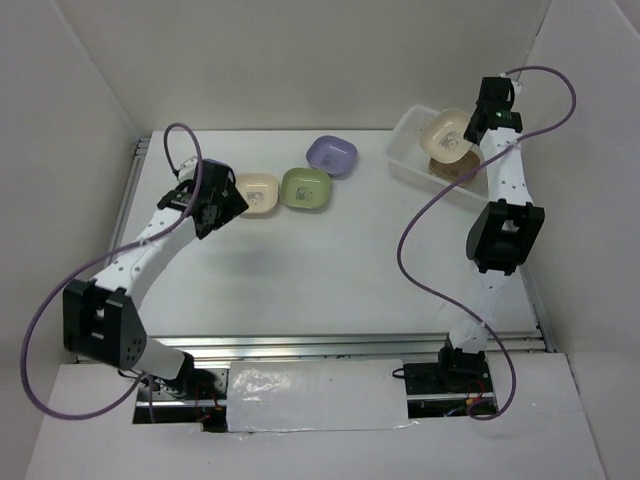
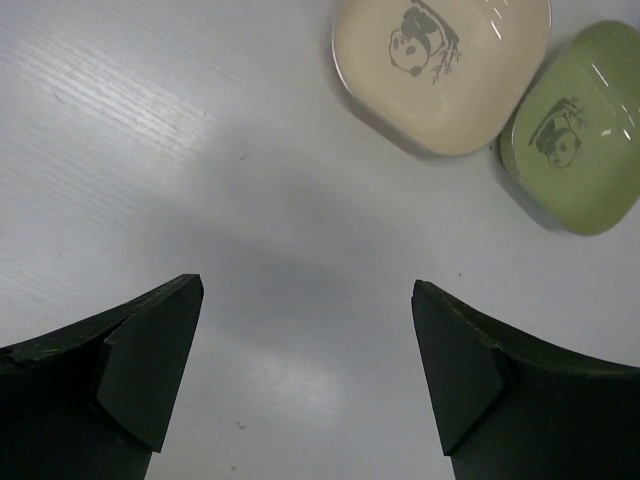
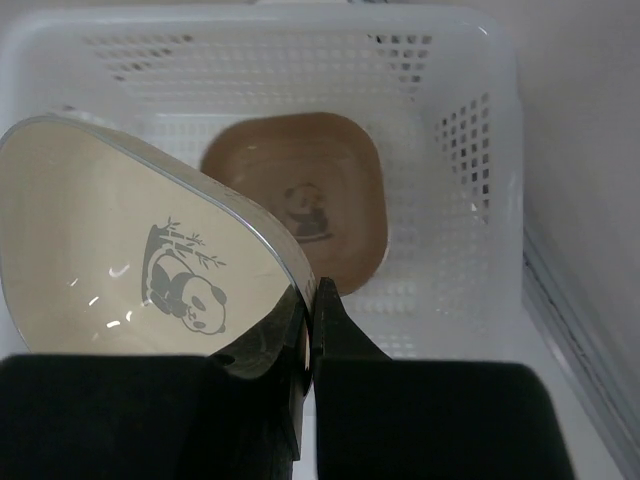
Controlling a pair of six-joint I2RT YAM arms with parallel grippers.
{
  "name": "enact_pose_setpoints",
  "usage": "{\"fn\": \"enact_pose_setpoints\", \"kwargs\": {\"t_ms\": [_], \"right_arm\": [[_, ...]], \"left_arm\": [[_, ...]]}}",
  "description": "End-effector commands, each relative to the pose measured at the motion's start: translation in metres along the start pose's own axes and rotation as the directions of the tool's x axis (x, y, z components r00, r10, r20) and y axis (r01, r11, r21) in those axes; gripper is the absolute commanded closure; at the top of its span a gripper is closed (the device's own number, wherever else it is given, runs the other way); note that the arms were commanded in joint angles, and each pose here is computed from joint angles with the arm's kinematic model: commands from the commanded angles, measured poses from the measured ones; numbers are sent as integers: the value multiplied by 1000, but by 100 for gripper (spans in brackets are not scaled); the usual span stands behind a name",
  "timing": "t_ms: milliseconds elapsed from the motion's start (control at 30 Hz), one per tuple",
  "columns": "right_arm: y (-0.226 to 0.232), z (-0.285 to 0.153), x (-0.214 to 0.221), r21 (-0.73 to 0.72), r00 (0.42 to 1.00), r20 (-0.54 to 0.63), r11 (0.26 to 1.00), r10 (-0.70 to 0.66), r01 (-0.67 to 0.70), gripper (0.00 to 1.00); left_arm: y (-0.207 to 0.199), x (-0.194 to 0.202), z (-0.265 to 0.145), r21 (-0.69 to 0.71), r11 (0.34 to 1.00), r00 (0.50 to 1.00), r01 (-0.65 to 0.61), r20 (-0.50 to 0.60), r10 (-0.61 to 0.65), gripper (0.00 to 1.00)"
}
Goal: Place the plates into the plastic bin on the countertop
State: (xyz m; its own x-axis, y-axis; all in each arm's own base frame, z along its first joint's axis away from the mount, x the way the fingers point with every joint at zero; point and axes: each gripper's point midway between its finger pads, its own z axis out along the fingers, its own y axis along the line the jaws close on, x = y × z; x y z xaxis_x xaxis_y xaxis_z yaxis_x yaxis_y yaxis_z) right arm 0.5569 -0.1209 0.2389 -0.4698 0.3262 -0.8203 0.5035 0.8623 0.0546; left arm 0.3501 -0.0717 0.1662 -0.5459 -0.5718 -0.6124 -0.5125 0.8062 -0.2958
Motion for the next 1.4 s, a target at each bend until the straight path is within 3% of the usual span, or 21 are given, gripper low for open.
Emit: {"fn": "enact_pose_setpoints", "kwargs": {"t_ms": [0, 133, 333, 833, 867, 900, 933, 967, 1033, 1167, 1233, 1267, 1367], "right_arm": [[3, 19, -4, 24, 995, 8, 995, -97, 97, 100], [-12, 58, 4, 79, 991, -9, 988, -134, 134, 100], [-24, 81, 2, 126, 989, 21, 981, -149, 146, 100], [-51, 82, -16, 132, 993, 47, 986, -110, 103, 99], [-53, 83, -14, 131, 994, 42, 987, -100, 93, 94], [-51, 82, -12, 112, 996, 33, 990, -89, 85, 67], [-48, 82, -9, 91, 997, 23, 993, -76, 74, 29], [-42, 78, -12, 60, 998, 24, 997, -55, 53, 0], [-24, 63, -19, -45, 999, 28, 999, -30, 31, 0], [3, -17, -53, -135, 990, 139, 991, -3, 22, 0], [27, -43, -37, -161, 988, 151, 985, -30, 55, 0], [33, -84, -53, -199, 978, 209, 979, -5, 47, 0], [65, -142, -37, -299, 966, 258, 951, 6, 73, 0]], "left_arm": [[-32, -50, 14, 50, 999, 996, 19, 86, -23, 1], [-49, -60, 47, 59, 998, 998, -15, 67, 11, 1], [-49, -38, 96, 1, 995, 995, -96, -13, 96, 1], [-52, -27, 99, -5, 990, 990, -138, -27, 138, 1], [-53, -28, 99, -2, 990, 990, -139, -26, 139, 1], [-53, -30, 98, -3, 990, 990, -141, -25, 141, 1], [-51, -30, 98, -9, 990, 990, -141, -25, 140, 1], [-52, -31, 97, -7, 990, 990, -138, -22, 138, 1], [-54, -36, 96, 8, 992, 992, -124, -12, 124, 1], [-51, -35, 103, 15, 995, 995, -100, -23, 101, 1], [-47, -29, 110, 12, 996, 995, -87, -38, 88, 1], [-46, -31, 114, 10, 997, 997, -76, -31, 76, 1], [-39, -35, 122, -10, 998, 998, -55, -25, 55, 1]]}}
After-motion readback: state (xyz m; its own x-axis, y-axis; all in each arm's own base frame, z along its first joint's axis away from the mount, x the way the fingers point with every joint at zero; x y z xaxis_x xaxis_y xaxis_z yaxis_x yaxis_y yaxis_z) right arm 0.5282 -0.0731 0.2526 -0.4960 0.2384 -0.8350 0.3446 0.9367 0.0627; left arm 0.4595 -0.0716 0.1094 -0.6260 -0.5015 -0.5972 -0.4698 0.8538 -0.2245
